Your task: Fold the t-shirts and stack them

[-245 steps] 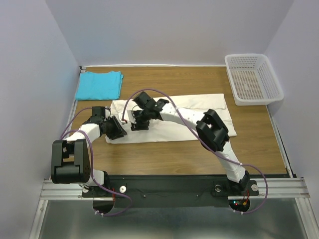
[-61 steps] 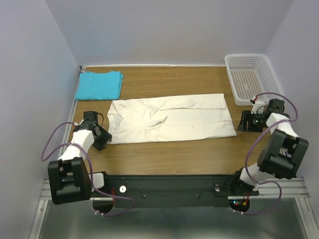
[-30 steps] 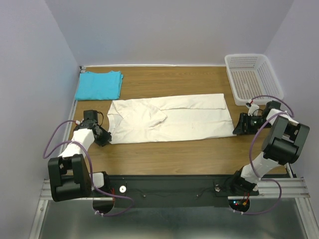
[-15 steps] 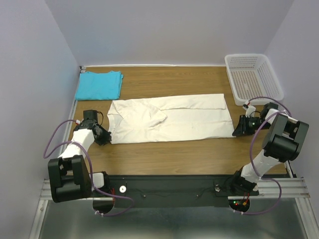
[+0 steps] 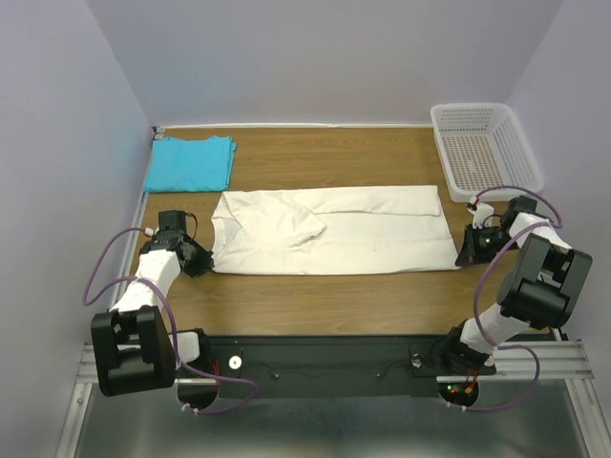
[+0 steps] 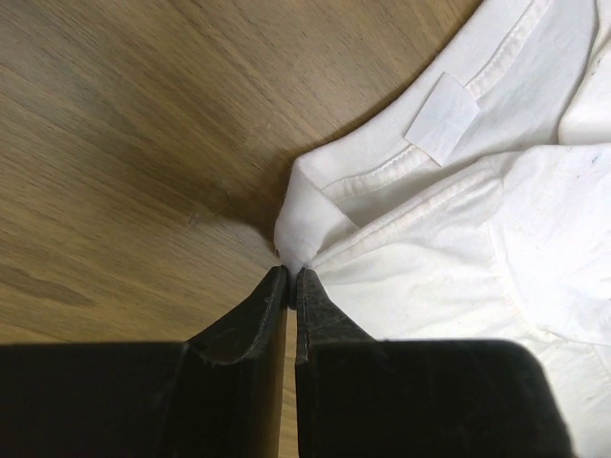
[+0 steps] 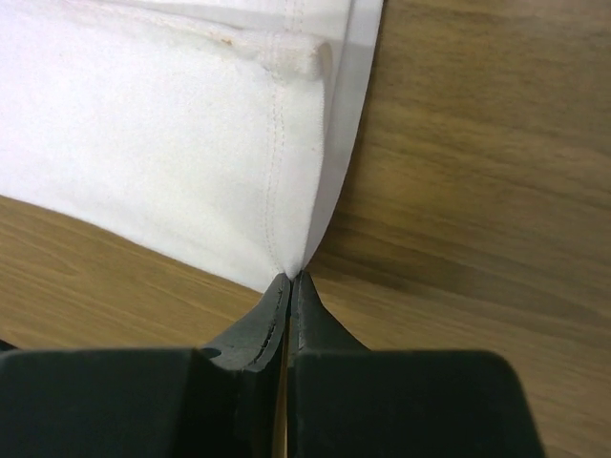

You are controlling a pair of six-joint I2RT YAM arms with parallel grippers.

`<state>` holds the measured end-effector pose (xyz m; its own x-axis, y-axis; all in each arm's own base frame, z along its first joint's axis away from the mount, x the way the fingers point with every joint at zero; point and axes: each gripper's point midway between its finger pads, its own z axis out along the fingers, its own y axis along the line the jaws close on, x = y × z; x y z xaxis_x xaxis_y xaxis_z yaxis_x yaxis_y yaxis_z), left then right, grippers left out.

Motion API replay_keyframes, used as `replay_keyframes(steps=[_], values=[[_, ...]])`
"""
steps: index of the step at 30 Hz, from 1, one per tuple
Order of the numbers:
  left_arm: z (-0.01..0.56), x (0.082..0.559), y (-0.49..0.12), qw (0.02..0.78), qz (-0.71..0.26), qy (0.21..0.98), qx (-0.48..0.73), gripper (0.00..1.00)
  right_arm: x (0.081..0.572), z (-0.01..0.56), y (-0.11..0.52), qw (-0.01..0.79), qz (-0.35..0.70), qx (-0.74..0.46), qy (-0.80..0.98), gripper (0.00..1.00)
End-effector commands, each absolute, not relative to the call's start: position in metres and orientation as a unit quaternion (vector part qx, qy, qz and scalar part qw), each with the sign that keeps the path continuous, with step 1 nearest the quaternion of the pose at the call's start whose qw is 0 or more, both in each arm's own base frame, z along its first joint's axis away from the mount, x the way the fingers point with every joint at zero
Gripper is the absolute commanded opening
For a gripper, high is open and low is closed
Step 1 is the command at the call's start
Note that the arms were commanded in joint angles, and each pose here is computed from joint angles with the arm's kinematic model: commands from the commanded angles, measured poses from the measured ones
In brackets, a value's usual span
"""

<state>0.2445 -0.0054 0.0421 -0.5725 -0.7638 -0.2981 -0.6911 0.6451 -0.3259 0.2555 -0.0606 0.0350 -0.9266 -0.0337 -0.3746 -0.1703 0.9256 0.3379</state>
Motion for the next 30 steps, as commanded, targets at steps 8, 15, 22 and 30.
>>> replay_keyframes(steps=[8, 15, 22, 30], values=[[0.043, 0.245, -0.012, 0.210, -0.109, 0.883, -0.405, 0.00, 0.212, 0.028, -0.080, 0.148, 0.096, -0.081, 0.981, 0.01], [0.040, 0.251, -0.024, 0.200, -0.142, 0.892, -0.380, 0.00, 0.192, 0.031, -0.100, 0.136, 0.041, -0.070, 0.987, 0.01], [0.040, 0.261, -0.038, 0.207, -0.187, 0.897, -0.342, 0.00, 0.171, 0.028, -0.130, 0.124, 0.016, -0.034, 0.992, 0.00], [0.090, 0.283, -0.049, 0.308, -0.247, 0.875, -0.282, 0.39, 0.193, 0.056, -0.128, 0.192, 0.025, -0.045, 0.980, 0.54]])
